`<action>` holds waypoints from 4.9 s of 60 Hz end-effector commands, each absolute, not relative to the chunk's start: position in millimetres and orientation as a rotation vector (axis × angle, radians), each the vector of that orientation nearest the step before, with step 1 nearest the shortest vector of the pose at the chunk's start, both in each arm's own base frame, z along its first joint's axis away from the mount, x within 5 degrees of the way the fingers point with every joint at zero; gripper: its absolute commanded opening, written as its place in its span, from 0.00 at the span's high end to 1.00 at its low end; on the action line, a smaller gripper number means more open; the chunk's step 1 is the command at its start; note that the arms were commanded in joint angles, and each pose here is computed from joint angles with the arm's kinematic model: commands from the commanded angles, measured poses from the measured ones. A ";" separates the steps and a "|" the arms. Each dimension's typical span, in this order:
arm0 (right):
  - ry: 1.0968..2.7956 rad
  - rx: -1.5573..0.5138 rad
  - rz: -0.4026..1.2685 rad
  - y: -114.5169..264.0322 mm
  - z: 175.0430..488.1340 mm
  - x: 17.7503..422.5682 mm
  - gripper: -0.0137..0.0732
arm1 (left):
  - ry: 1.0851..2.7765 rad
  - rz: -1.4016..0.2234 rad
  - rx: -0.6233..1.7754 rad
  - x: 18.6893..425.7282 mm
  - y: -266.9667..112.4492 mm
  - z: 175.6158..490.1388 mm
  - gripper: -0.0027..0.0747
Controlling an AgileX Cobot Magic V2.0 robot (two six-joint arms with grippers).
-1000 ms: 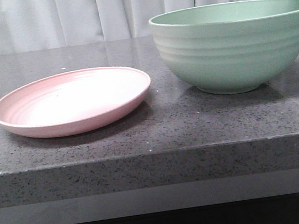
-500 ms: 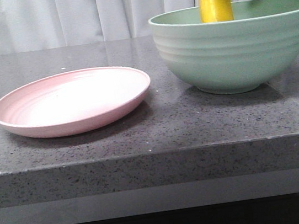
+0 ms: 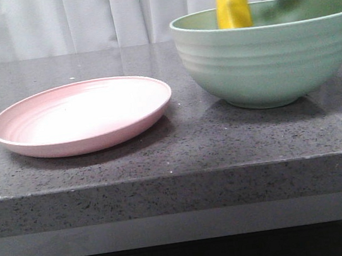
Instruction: Transfer banana from pink plate to green bowl
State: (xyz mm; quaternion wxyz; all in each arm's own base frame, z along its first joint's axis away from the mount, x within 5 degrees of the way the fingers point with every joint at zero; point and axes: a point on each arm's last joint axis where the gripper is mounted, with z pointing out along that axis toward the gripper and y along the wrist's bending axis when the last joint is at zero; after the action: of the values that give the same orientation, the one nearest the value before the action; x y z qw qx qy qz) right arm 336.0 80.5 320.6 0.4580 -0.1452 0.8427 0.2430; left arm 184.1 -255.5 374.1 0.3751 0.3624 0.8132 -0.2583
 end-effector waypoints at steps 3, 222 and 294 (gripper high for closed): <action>1.973 -0.390 0.630 81.4 357.1 320.1 0.34 | 1.968 -0.715 0.878 180.0 -252.0 399.3 0.35; 1.416 -0.239 0.463 30.6 304.2 46.5 0.91 | 1.501 -0.121 -0.066 54.8 -1.8 208.0 0.99; 1.453 -0.058 0.256 12.3 272.8 61.8 0.91 | 1.501 -0.121 -0.066 54.8 -1.8 208.0 0.99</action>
State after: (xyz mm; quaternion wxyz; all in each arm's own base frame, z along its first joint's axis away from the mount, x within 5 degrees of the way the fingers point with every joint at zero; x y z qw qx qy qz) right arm 59.6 15.9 266.2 0.7006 -0.0496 0.7006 0.1261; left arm 56.3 -2.6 199.9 0.6924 -0.0240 0.7193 -0.0508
